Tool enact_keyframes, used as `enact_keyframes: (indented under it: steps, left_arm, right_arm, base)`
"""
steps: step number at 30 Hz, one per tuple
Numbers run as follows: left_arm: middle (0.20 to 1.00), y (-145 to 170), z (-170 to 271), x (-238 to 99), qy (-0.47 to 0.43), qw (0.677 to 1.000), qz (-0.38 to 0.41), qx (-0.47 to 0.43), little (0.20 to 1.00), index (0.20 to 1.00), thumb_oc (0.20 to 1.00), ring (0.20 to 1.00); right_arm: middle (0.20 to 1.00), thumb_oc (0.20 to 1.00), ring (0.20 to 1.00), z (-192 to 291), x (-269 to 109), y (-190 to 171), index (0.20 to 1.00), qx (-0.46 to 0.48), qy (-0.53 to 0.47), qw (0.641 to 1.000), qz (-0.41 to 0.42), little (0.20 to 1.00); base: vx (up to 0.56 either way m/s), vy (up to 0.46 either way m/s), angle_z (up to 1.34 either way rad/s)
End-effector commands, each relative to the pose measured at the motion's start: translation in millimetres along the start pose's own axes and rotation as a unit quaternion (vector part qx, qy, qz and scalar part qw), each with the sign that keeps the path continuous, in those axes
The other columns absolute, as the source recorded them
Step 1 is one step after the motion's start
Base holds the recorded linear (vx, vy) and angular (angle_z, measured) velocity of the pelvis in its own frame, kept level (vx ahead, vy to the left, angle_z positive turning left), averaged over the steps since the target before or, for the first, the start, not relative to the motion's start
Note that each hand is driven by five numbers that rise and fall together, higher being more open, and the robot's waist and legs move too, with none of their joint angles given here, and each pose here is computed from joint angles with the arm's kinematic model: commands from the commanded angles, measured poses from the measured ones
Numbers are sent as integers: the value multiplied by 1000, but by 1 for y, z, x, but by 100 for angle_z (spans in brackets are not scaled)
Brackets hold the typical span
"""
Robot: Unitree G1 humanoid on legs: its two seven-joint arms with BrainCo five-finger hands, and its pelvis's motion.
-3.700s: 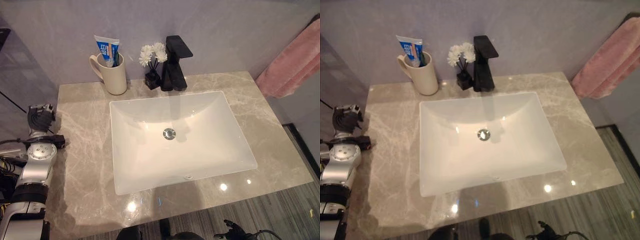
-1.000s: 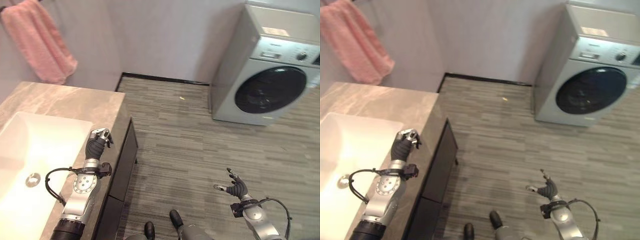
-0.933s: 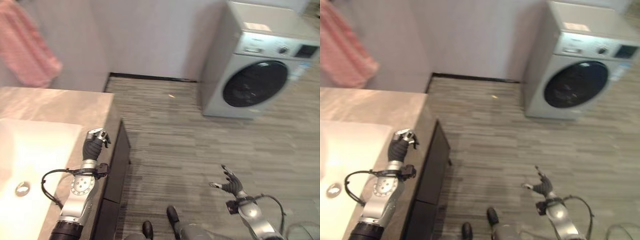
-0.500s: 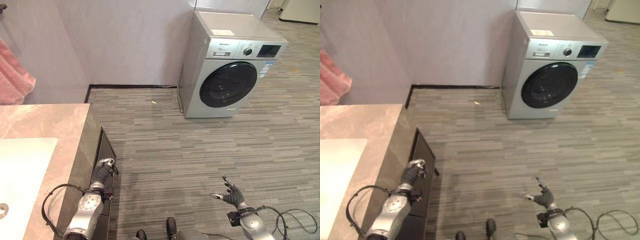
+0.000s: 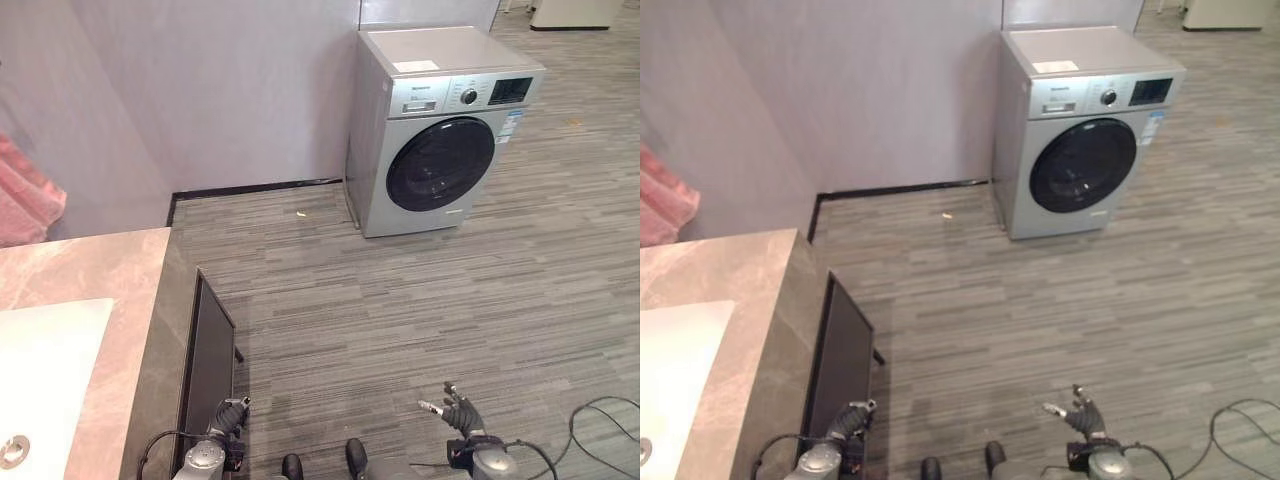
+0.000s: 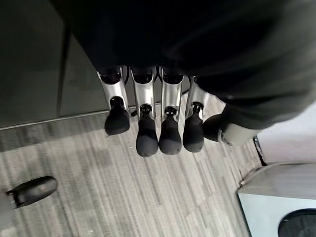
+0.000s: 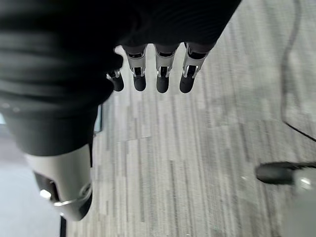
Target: Put brush and paste in cup on sink, flatten towel.
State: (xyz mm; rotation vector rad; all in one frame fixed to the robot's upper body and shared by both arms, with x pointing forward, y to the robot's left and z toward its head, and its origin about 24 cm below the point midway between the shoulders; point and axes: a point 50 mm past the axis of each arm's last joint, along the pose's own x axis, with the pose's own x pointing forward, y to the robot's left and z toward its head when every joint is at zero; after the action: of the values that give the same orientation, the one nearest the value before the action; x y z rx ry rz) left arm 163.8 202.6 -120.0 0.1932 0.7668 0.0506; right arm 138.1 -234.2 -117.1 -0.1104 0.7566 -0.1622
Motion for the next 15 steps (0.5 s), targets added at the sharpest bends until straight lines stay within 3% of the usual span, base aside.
enact_keyframes:
  steps: [1, 6, 15]
  left_arm:
    - [200, 20, 22, 2, -57, 998, 20, 2, 200, 200, 200, 200]
    - [200, 24, 45, 0, -108, 994, 19, -8, 200, 200, 200, 200]
    - [200, 17, 45, 0, -106, 994, 5, 2, 200, 200, 200, 200]
  right_arm:
    - [1000, 1000, 1000, 32, 6, 0, 1000, 16, -70, 997, 12, 1000]
    - [1000, 1000, 1000, 49, 7, -5, 1000, 47, -106, 993, 6, 1000]
    - [1000, 1000, 1000, 39, 7, -3, 1000, 82, -85, 993, 1, 1000]
  base:
    - [0, 0, 0]
    - [-65, 8, 0]
    - [36, 12, 3]
